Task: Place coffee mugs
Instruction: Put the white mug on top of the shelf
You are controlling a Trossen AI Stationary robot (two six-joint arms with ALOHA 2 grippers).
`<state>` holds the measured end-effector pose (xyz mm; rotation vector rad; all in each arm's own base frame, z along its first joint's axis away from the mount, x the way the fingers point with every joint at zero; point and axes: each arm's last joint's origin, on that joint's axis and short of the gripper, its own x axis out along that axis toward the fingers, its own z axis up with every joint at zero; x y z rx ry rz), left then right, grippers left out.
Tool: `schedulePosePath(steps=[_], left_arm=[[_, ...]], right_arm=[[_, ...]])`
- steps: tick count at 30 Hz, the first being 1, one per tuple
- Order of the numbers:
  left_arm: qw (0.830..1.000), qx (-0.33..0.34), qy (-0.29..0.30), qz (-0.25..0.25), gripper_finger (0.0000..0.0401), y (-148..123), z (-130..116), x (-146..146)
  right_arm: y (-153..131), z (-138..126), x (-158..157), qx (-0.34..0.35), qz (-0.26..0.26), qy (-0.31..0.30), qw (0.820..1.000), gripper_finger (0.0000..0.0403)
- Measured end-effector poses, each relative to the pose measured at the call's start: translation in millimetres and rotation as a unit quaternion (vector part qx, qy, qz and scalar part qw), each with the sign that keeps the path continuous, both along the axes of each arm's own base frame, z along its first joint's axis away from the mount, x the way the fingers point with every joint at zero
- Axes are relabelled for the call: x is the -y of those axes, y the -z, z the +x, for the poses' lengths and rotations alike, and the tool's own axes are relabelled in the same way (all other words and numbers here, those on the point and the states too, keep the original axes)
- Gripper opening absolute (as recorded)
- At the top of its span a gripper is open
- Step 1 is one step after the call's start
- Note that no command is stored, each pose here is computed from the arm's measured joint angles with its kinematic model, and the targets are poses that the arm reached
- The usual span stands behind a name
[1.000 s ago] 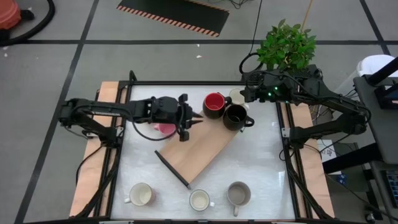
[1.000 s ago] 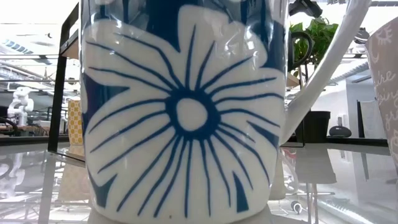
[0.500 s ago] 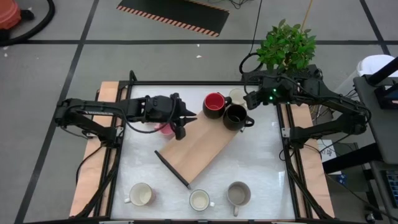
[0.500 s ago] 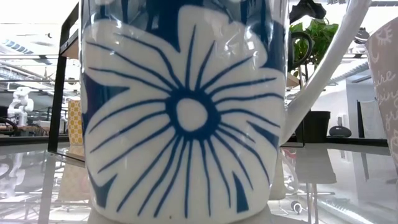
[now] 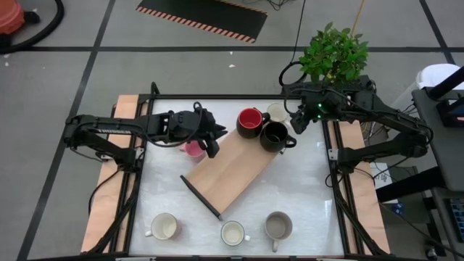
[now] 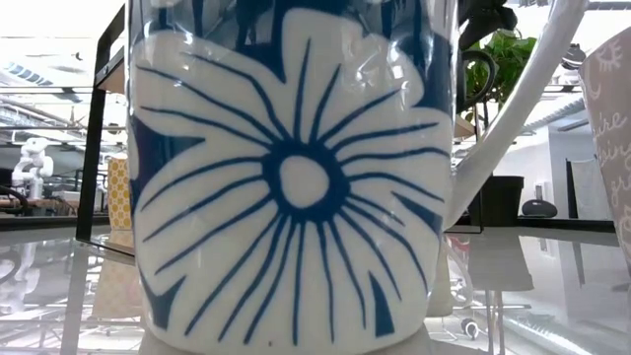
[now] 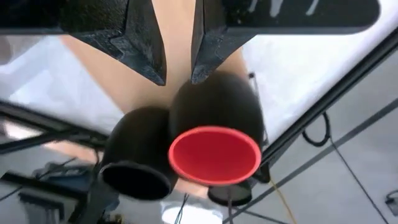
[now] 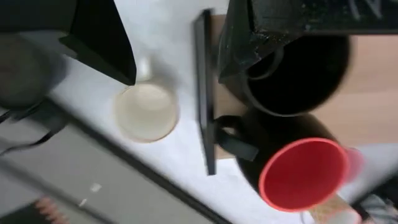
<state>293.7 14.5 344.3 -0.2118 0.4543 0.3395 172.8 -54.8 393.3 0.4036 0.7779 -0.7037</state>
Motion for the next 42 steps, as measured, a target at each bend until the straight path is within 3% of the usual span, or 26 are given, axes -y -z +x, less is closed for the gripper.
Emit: schedulePosePath(steps=[3,6,11,16,23,29,36,42], left_arm=[[0.999,-0.028,-0.025,-0.015,0.0078,5.8,-3.4,-0.7],[0.996,-0.054,-0.053,-0.055,0.0078,12.2,-7.9,-0.6],[0.987,-0.057,-0.094,-0.116,0.0078,12.0,-17.7,2.4],[0.983,-0.061,-0.103,-0.138,0.0078,10.7,-23.7,6.6],[0.979,-0.01,-0.095,-0.178,0.0078,-10.5,-44.8,14.5],[0.987,0.016,-0.066,-0.147,0.0078,-27.1,-63.9,14.8],[0.997,0.006,-0.03,-0.07,0.0078,-34.9,-78.0,11.9],[0.999,-0.002,-0.023,-0.048,0.0078,-34.7,-77.7,8.6]], right_arm=[[1.4,1.0,2.8,-0.032,-0.067,-0.019,0.997,0.0215],[5.4,3.4,6.2,-0.049,-0.099,-0.037,0.993,0.0215],[9.5,3.1,11.0,-0.059,-0.109,-0.044,0.991,0.0215],[13.7,2.9,16.2,-0.08,-0.123,-0.057,0.988,0.0215],[12.0,2.8,23.5,-0.063,-0.124,-0.031,0.99,0.0215],[12.1,1.7,25.8,-0.068,-0.127,-0.03,0.989,0.0215],[16.8,2.1,28.8,-0.099,-0.151,-0.069,0.981,0.0203],[40.3,7.8,33.7,-0.095,-0.121,-0.116,0.981,0.0177]])
